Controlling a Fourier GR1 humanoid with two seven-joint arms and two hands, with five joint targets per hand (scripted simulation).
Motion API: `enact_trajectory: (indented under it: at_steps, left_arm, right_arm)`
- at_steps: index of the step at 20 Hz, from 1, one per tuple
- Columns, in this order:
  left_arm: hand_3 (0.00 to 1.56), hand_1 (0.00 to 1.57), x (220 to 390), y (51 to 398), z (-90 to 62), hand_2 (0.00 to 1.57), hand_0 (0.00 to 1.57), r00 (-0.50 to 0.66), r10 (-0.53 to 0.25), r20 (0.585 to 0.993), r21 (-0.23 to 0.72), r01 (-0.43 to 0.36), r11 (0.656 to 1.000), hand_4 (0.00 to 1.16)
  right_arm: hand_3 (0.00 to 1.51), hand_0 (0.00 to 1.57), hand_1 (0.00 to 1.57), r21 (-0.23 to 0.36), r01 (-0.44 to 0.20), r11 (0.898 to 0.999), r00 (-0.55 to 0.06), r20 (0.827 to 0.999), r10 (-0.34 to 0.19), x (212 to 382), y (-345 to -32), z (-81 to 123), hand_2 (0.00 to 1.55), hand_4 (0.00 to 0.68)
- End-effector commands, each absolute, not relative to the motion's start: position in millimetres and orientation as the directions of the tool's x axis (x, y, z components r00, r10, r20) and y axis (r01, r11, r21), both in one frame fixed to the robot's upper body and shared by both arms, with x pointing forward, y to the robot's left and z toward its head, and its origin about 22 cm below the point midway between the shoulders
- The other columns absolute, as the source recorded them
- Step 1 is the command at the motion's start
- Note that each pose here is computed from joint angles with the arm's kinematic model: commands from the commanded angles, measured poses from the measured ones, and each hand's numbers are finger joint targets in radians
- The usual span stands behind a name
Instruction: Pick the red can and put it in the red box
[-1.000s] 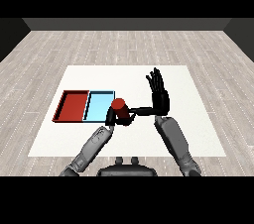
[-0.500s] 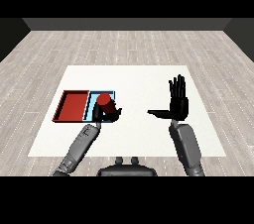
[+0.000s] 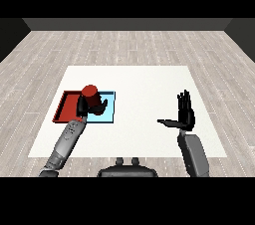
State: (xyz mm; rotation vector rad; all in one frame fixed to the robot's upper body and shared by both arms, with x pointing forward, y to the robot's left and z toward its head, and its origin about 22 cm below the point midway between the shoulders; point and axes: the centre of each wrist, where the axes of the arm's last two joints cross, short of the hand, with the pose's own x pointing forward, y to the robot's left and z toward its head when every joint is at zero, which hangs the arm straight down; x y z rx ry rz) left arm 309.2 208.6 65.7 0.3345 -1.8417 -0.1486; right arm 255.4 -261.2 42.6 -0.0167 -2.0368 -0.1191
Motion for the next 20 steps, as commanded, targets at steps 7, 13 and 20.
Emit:
enact_trajectory:
  at_steps: [7, 13, 20]
  left_arm:
    - [1.44, 1.53, 354.7, 303.2, 60.1, 1.46, 1.53, -0.01, -0.494, 0.87, 0.471, -0.285, 0.835, 1.08]
    - [1.49, 1.57, 357.3, 357.4, 20.4, 1.57, 1.57, 0.184, -0.487, 0.854, 0.52, -0.341, 0.783, 1.09]
    - [1.43, 1.39, 345.9, 376.2, -31.6, 1.44, 1.39, 0.427, -0.506, 0.749, 0.652, -0.342, 0.677, 1.05]
  right_arm:
    - [0.0, 0.0, 0.0, 0.073, 0.089, 0.993, -0.365, 0.93, -0.035, 249.0, -261.6, -6.2, 0.0, 0.0]
    - [0.0, 0.0, 0.0, 0.056, 0.094, 0.994, -0.403, 0.915, -0.014, 242.3, -272.2, 5.2, 0.0, 0.0]
    - [0.0, 0.0, 0.0, 0.018, 0.076, 0.997, -0.438, 0.899, 0.017, 268.5, -265.6, 4.4, 0.0, 0.0]
